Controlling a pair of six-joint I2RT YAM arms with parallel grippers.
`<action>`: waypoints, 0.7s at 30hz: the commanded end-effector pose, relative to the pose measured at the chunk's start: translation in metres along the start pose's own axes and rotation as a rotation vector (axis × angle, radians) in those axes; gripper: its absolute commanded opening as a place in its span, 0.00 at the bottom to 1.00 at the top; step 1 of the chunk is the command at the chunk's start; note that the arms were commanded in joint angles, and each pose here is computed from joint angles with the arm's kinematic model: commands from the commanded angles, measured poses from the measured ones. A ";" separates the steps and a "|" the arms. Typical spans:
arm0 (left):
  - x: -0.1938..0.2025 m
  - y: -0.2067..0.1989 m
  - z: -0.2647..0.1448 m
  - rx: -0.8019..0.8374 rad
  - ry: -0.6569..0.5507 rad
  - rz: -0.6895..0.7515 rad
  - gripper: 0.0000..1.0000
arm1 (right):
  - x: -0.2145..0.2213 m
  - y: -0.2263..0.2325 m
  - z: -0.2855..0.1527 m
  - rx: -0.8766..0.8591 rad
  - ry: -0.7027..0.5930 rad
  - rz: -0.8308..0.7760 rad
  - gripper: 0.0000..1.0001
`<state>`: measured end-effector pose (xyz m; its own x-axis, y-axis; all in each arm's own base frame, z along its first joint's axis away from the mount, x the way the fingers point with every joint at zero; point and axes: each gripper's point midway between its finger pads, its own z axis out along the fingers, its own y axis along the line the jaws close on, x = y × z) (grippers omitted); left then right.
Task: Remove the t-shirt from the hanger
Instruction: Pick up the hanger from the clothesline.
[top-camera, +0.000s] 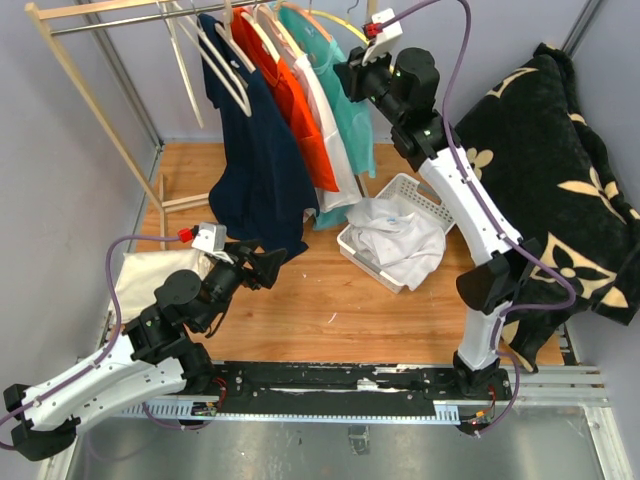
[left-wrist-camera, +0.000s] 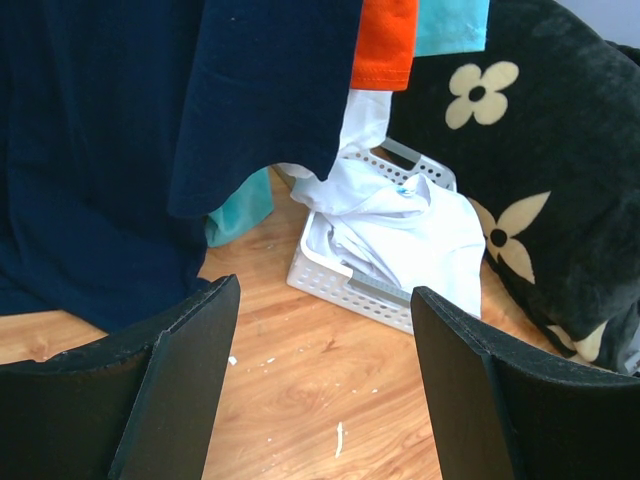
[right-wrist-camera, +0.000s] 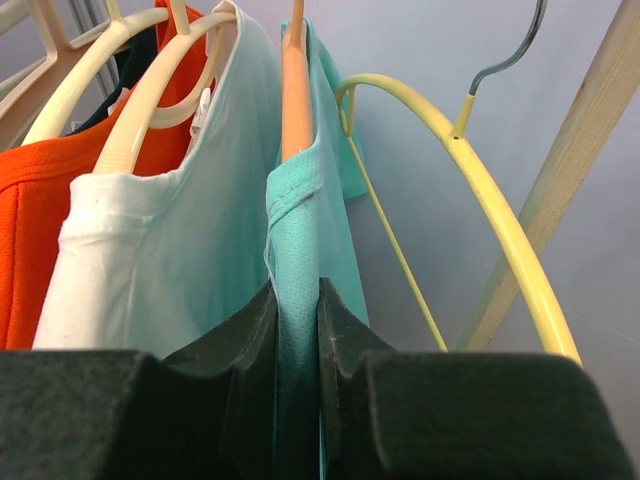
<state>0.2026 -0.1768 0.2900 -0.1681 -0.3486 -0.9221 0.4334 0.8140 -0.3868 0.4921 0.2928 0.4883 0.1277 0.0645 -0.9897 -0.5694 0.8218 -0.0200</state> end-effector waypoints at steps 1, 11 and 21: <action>-0.005 -0.003 0.002 0.008 -0.028 -0.005 0.75 | -0.071 0.005 -0.024 0.045 -0.219 -0.001 0.01; -0.006 -0.009 0.006 0.024 -0.027 -0.016 0.75 | -0.101 0.006 -0.041 0.077 -0.306 -0.027 0.01; -0.016 -0.014 0.008 0.029 -0.041 -0.020 0.75 | -0.103 0.010 -0.056 0.064 -0.292 -0.037 0.01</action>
<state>0.2061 -0.1843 0.2902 -0.1695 -0.3480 -0.9220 0.4405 0.8102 -0.3868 0.4687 0.2802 0.5117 0.2116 0.1075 -0.9714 -0.5135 0.8579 -0.0169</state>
